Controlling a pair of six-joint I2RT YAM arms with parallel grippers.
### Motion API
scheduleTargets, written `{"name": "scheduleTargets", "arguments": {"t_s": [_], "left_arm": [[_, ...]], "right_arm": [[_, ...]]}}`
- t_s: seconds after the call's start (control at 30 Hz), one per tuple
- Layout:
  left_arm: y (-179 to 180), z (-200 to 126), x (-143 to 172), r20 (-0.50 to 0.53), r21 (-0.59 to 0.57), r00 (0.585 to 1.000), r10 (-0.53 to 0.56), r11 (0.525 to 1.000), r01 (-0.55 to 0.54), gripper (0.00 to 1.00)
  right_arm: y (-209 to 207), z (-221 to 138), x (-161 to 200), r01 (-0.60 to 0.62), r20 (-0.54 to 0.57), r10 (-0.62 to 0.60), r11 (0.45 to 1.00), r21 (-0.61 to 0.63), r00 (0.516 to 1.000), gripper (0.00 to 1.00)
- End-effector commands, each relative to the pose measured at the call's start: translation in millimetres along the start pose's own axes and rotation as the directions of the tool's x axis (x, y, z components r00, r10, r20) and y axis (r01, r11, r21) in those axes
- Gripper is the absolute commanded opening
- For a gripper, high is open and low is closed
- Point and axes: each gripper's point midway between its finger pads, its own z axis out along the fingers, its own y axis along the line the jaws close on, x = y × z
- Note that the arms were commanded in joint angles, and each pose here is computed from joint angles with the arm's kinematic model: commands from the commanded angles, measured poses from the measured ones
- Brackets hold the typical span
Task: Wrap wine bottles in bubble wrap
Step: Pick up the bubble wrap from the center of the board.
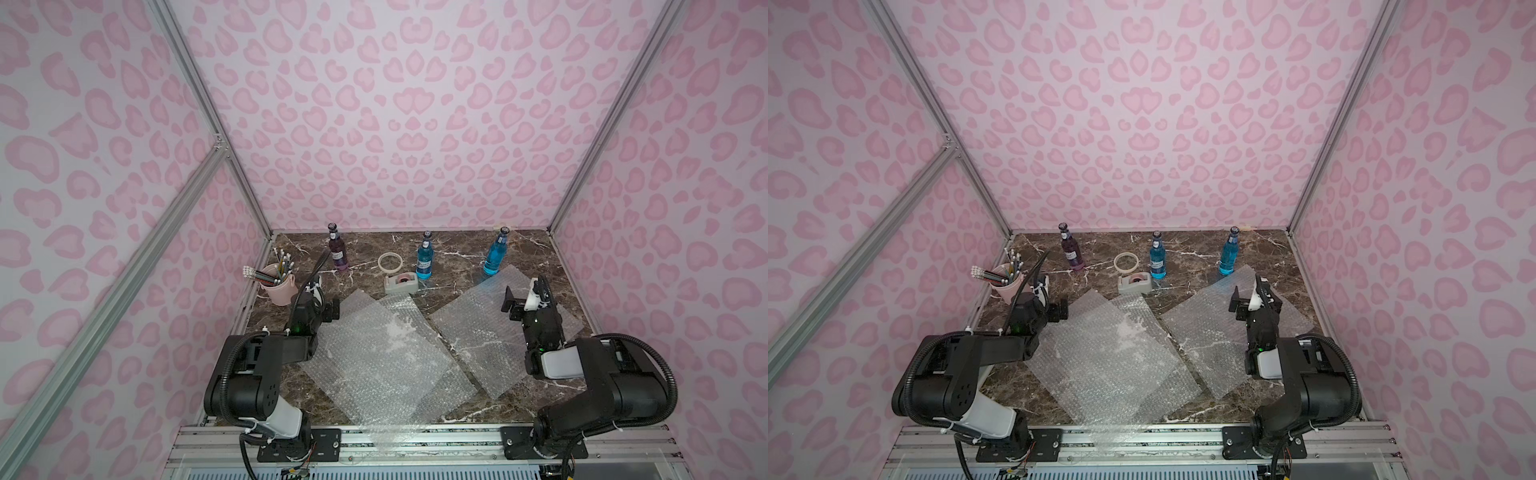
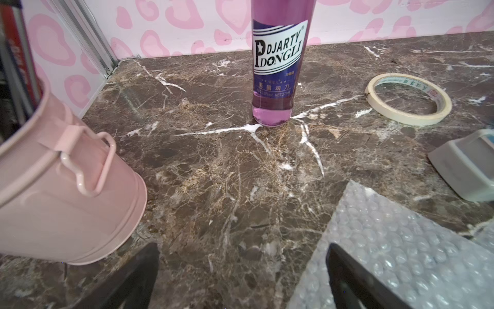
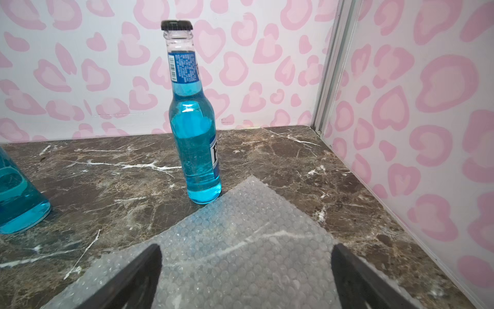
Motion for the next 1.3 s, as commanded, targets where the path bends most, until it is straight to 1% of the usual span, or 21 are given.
{"name": "scheduleTargets", "arguments": {"t_s": [0.0,1.0,1.03,1.07,1.13,1.2,1.27], "left_arm": [[0,0,-13,0.044,0.004,0.999,0.002,1.000,-0.002,0.98],[-1,-1,-13,0.051,0.004,0.999,0.004,1.000,-0.005,0.98],[0,-1,-14,0.038,0.002,0.999,0.004,1.000,-0.004,0.98],[-1,-1,-19,0.008,0.005,1.000,0.008,1.000,-0.008,0.98],[-3,-3,-36,-0.046,0.021,0.999,0.020,1.000,-0.019,0.99],[-8,-6,-53,-0.058,0.042,0.998,0.035,0.999,-0.033,0.99],[-15,-15,-68,-0.041,0.053,0.998,0.039,0.998,-0.037,0.98]], "right_arm": [[-1,-1,-2,0.002,0.013,-0.002,1.000,0.006,1.000,1.00],[0,-2,-4,0.000,0.018,0.000,1.000,0.003,1.000,1.00],[0,-1,-6,0.001,0.024,-0.001,1.000,-0.002,1.000,1.00],[4,-1,-11,0.008,0.028,-0.007,1.000,-0.022,1.000,1.00],[7,2,-16,0.023,0.000,-0.023,0.999,-0.039,1.000,1.00],[7,1,-26,0.021,0.003,-0.021,0.999,-0.037,1.000,1.00],[10,0,-36,0.010,-0.007,-0.010,0.999,-0.051,1.000,1.00]]}}
